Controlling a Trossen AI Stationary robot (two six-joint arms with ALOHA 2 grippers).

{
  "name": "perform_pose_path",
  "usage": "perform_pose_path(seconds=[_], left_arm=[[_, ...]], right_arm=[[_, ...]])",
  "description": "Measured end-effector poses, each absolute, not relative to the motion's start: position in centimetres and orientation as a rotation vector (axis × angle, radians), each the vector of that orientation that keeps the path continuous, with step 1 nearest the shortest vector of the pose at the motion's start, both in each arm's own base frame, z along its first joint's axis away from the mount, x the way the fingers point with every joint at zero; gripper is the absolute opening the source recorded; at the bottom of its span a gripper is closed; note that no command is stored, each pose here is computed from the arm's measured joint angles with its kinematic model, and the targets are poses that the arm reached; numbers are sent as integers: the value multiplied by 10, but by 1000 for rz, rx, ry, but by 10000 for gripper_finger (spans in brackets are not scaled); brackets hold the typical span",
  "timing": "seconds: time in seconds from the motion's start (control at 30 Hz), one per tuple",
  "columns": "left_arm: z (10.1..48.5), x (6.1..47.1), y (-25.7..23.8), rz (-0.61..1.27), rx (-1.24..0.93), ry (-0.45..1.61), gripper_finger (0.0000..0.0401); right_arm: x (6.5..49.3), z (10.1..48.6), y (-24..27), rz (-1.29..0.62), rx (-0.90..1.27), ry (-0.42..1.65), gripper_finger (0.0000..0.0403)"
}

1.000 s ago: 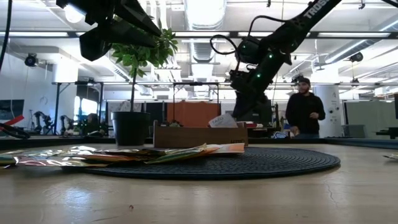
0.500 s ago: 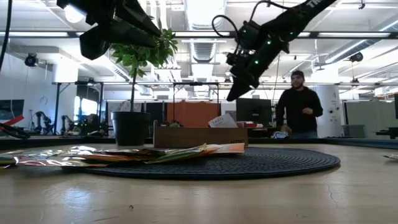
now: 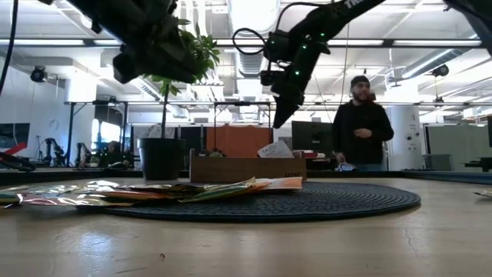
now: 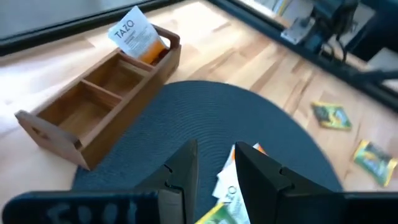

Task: Pick & Place Tea
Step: Put the white tea bag into the right slot of the wooden organizer

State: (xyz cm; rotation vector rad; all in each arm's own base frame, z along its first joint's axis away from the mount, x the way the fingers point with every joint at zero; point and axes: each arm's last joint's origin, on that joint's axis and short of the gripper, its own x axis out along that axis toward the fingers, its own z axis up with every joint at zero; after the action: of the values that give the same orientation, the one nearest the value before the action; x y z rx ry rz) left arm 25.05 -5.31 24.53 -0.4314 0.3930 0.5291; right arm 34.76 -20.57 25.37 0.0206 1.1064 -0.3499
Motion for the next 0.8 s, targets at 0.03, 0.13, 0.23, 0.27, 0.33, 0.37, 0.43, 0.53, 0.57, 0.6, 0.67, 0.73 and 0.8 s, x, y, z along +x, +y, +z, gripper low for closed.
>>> perform_pose_path(seconds=[0.03,0.13,0.23,0.27,0.33,0.37,0.43,0.53,0.57,0.6,0.67,0.73,0.8], left_arm=[[245,251,-50,529,-416,401,83],[245,253,-41,536,-405,413,83],[245,255,-31,569,-392,413,83],[245,255,-27,580,-392,412,83],[245,256,-22,601,-403,406,83],[245,256,-20,610,-409,403,83],[245,256,-17,620,-409,402,83],[245,256,-15,624,-404,403,83],[245,256,-15,624,-403,404,83],[245,256,-15,624,-403,404,83],[245,256,-15,624,-403,404,83],[245,256,-15,624,-401,405,83],[245,256,-15,623,-395,407,83]], right_arm=[[350,253,-207,-337,12,1130,125],[359,244,-212,-284,-2,1224,133],[368,237,-216,-236,1,1297,141],[371,236,-218,-227,4,1310,143],[376,234,-221,-200,17,1332,147],[378,235,-222,-191,23,1341,148],[383,238,-224,-180,17,1350,150],[387,242,-225,-162,0,1344,149],[388,242,-226,-162,-2,1340,148],[388,241,-226,-162,-1,1340,146],[388,241,-227,-162,0,1343,144],[387,238,-227,-155,4,1352,143],[386,234,-226,-138,19,1361,143]])
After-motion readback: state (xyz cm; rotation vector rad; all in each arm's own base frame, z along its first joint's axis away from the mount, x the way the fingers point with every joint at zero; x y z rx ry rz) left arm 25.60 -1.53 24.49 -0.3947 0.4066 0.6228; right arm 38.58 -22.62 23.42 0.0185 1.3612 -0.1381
